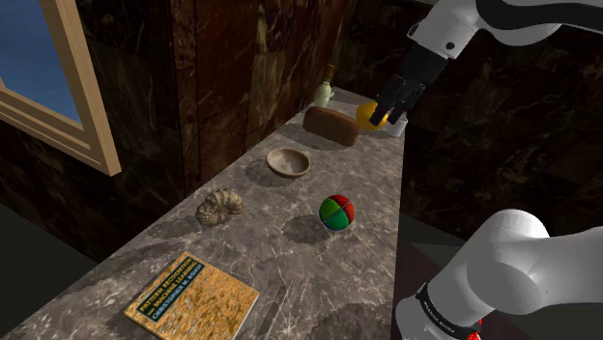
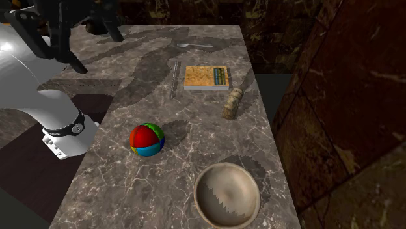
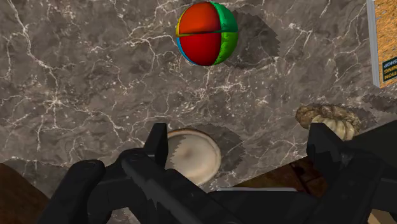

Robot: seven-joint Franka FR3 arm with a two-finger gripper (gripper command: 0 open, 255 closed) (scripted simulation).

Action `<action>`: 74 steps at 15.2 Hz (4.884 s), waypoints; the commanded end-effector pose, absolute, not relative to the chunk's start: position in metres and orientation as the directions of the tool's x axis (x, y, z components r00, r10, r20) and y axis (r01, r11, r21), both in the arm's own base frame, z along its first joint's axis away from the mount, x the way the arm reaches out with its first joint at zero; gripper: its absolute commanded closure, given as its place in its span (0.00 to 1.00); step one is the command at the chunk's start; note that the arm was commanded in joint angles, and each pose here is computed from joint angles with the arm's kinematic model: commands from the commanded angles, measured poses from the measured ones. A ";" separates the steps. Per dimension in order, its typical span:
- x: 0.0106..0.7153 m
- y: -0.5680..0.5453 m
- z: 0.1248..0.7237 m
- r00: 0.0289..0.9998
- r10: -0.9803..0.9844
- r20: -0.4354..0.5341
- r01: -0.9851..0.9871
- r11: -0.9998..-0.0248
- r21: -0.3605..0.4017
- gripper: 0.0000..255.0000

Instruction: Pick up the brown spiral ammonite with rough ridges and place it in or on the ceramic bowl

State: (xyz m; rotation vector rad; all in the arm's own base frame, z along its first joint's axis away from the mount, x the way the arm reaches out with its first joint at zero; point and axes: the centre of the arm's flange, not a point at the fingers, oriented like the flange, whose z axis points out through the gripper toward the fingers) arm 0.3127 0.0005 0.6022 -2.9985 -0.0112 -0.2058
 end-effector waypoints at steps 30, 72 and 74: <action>0.503 0.291 0.407 0.677 0.736 0.019 0.733 -0.676 0.072 0.00; 0.509 0.309 0.432 0.640 0.768 0.007 0.766 -0.638 0.081 1.00; 0.509 0.309 0.443 0.640 0.768 0.007 0.766 -0.638 0.081 1.00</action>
